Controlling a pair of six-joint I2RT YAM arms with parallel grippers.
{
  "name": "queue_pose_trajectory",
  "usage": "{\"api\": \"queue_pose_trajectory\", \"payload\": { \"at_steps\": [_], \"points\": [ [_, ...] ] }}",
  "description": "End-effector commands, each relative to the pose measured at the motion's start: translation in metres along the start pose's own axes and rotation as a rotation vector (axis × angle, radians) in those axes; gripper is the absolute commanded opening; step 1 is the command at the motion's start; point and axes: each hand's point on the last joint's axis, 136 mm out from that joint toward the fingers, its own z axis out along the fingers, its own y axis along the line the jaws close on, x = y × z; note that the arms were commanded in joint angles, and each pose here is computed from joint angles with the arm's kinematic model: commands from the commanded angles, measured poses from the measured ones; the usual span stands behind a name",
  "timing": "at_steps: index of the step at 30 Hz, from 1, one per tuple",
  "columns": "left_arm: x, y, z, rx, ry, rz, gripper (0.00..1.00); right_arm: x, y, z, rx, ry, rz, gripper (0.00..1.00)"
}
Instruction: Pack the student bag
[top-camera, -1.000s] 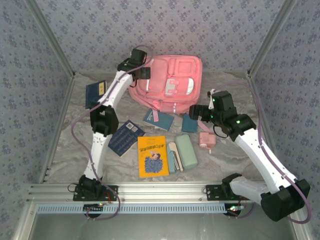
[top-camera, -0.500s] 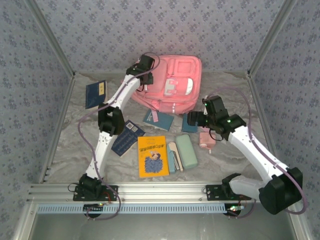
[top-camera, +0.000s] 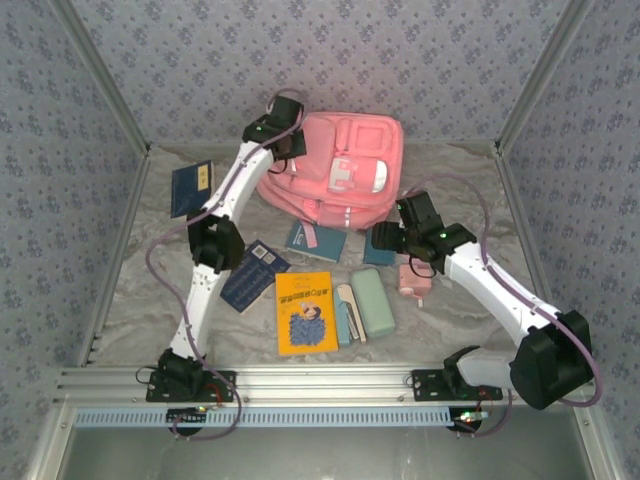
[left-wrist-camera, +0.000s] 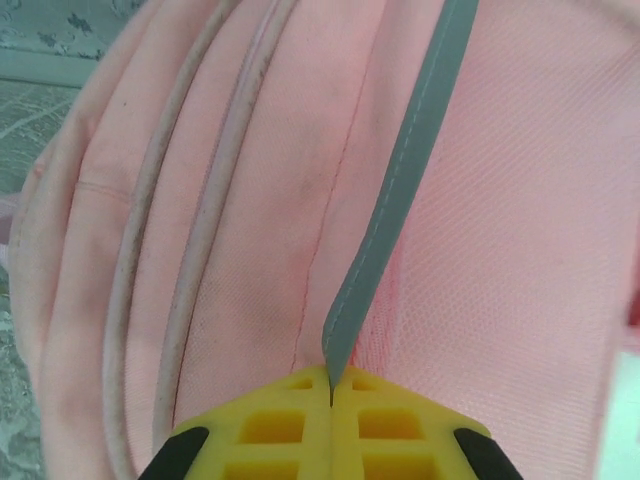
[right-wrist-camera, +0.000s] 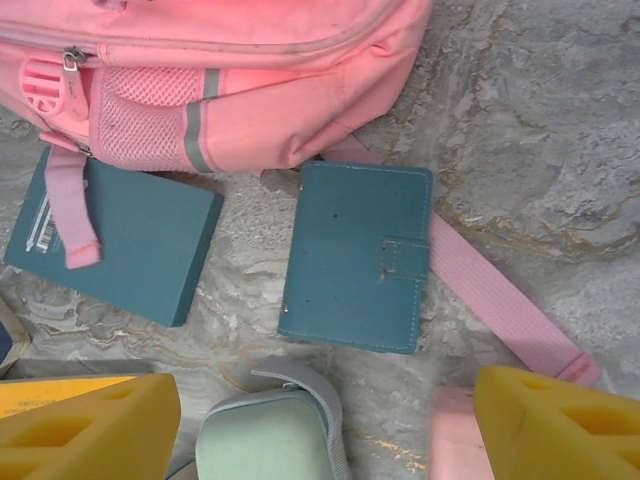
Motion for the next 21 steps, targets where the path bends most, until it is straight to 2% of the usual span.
{"api": "queue_pose_trajectory", "payload": {
  "at_steps": [1, 5, 9, 13, 17, 21],
  "points": [
    [-0.076, -0.037, -0.122, 0.209, -0.203, -0.131, 0.00, -0.009, 0.017, -0.014, -0.050, -0.035, -0.032, 0.79],
    [-0.075, -0.050, -0.159, 0.251, -0.210, -0.128, 0.00, -0.010, 0.034, -0.023, -0.112, -0.042, -0.092, 0.77],
    [-0.065, -0.063, -0.184, 0.279, -0.189, -0.110, 0.00, -0.016, 0.056, -0.033, -0.207, -0.050, -0.146, 0.63],
    [-0.042, -0.069, -0.193, 0.276, -0.117, -0.096, 0.00, -0.033, 0.078, -0.038, -0.295, -0.089, -0.186, 0.51],
    [-0.014, -0.074, -0.193, 0.257, -0.040, -0.060, 0.00, -0.058, 0.108, -0.044, -0.418, -0.196, -0.217, 0.54],
    [0.011, -0.071, -0.191, 0.264, 0.020, -0.092, 0.00, -0.079, 0.136, -0.034, -0.494, -0.219, -0.233, 0.60]
  ]
}}
